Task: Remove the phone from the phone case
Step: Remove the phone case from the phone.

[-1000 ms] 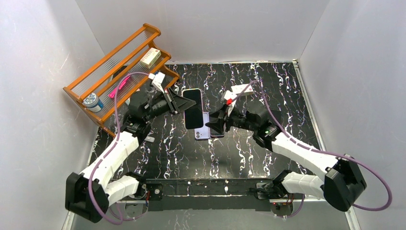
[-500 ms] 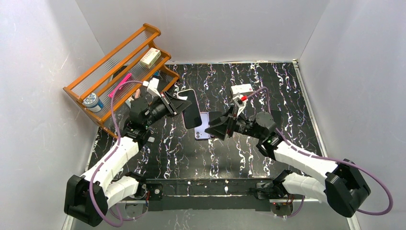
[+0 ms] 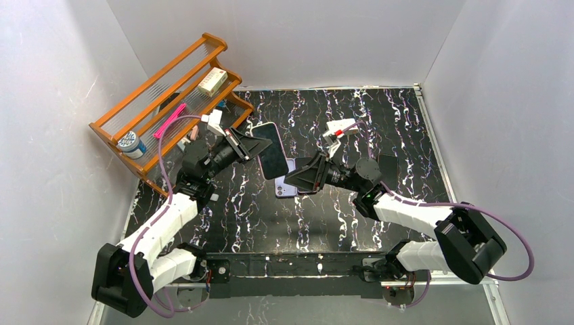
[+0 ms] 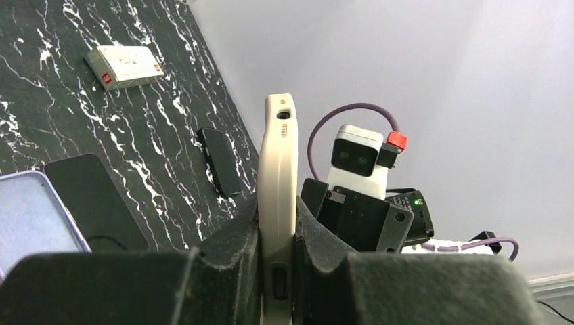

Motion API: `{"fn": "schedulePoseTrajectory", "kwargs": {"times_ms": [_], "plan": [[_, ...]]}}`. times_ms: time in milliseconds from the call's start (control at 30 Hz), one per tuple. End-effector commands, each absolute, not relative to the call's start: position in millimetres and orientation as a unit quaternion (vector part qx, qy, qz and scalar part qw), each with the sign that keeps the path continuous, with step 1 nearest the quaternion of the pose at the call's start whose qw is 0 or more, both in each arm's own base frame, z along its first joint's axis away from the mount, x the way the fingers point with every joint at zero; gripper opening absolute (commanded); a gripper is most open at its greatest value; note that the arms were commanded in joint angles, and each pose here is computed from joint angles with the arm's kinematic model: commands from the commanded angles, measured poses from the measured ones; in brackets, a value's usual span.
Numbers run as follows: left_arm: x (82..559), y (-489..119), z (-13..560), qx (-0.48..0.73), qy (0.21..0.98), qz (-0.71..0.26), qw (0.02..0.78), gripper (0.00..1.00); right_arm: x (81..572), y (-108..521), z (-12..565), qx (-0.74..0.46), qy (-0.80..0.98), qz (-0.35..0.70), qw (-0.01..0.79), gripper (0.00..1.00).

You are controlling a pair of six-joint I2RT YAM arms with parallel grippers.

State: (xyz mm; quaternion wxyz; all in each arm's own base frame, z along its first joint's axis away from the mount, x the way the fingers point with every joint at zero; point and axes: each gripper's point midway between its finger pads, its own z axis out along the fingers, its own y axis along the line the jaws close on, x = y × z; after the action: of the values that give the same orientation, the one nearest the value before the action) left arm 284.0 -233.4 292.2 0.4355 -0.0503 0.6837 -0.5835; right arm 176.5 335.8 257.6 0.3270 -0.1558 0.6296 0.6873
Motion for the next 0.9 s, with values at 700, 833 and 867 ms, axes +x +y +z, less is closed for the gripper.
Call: {"fn": "schedulePoseTrajectory", "kwargs": {"times_ms": [700,833,867], "plan": [[246.1,-247.6,343.0,0.009,0.608,-0.679,0.412,0.00,189.1,333.3,304.5,-0.146,0.568,0.726,0.358,0.58],[234.0,-257.8,344.6,0.035,0.605,-0.688,0.399,0.00,195.2,335.1,309.1,-0.148,0.565,0.726,0.363,0.58],[230.6,-260.5,345.1,0.042,0.605,-0.690,0.395,0.00,196.7,335.9,310.3,-0.148,0.564,0.726,0.364,0.58]]}}
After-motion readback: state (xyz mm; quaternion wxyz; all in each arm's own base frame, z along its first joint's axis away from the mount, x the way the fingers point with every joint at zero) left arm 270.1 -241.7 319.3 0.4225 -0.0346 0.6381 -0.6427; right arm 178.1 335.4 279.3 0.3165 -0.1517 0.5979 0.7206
